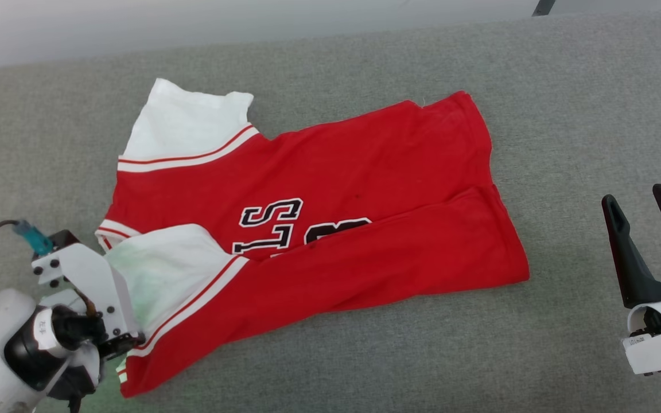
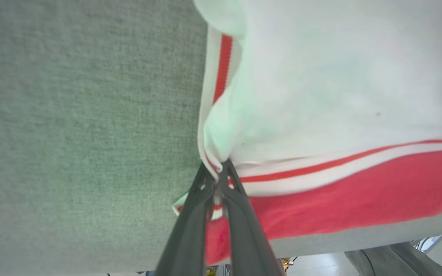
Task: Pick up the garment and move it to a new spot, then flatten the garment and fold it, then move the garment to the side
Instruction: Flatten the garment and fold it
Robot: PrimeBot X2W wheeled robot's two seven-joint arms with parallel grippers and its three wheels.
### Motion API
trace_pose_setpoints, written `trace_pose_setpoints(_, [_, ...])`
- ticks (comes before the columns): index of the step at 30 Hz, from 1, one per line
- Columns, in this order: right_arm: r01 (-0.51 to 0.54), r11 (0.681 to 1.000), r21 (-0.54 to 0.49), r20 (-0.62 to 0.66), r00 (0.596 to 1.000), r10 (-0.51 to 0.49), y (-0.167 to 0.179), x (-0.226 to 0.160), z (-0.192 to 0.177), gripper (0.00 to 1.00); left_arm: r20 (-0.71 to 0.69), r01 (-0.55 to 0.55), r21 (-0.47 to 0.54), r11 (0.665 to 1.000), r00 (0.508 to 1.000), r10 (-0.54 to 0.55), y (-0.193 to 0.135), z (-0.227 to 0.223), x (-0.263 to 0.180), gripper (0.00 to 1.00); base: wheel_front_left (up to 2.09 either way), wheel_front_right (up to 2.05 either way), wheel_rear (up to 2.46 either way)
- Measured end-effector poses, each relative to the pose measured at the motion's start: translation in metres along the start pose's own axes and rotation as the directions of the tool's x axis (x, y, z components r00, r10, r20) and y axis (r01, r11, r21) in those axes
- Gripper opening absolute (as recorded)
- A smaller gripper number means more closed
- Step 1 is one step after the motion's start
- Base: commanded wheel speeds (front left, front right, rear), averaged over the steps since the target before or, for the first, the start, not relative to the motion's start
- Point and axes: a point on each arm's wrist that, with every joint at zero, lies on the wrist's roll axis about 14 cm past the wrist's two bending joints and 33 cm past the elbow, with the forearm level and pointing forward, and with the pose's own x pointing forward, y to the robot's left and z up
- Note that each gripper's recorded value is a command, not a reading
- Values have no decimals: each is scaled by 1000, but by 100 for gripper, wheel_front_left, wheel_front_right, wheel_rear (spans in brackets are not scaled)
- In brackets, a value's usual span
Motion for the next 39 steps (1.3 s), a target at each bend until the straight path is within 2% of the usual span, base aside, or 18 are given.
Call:
trace_pose_setpoints(6, [-5,1000,30,-56,998,7,3,3,-11,100,49,29,25,999,998,-30,-4,5,0,0,0,0,0])
trace_pose_setpoints(9, [3,998,70,-153,988,7,4,3,-30,100,77,38,28,999,996,-40,-5,8,-1,0,0,0,0])
trace_pose_setpoints(13, [4,996,94,-304,952,25,10,0,-60,100,91,45,34,998,995,-48,-6,8,-1,0,0,0,0])
trace_pose_setpoints(20, [16,993,114,-544,838,49,16,-4,-113,100,114,66,49,997,991,-72,-13,10,-1,0,0,0,0])
trace_pose_setpoints(30, [13,992,124,-716,694,81,24,5,-166,100,127,83,57,995,988,-89,-13,14,3,0,0,0,0])
trace_pose_setpoints(33, [5,992,129,-741,665,93,27,11,-174,100,129,87,49,995,987,-93,-11,15,5,0,0,0,0])
trace_pose_setpoints(34, [-3,992,128,-751,653,99,28,12,-176,45,128,88,47,995,987,-93,-10,15,6,0,0,0,0])
trace_pose_setpoints(35, [-9,992,127,-759,643,103,29,13,-178,0,128,89,45,995,987,-94,-10,15,7,0,0,0,0])
trace_pose_setpoints(39, [-29,990,134,-778,616,124,32,16,-179,0,131,93,35,995,987,-96,-7,16,8,0,0,0,0])
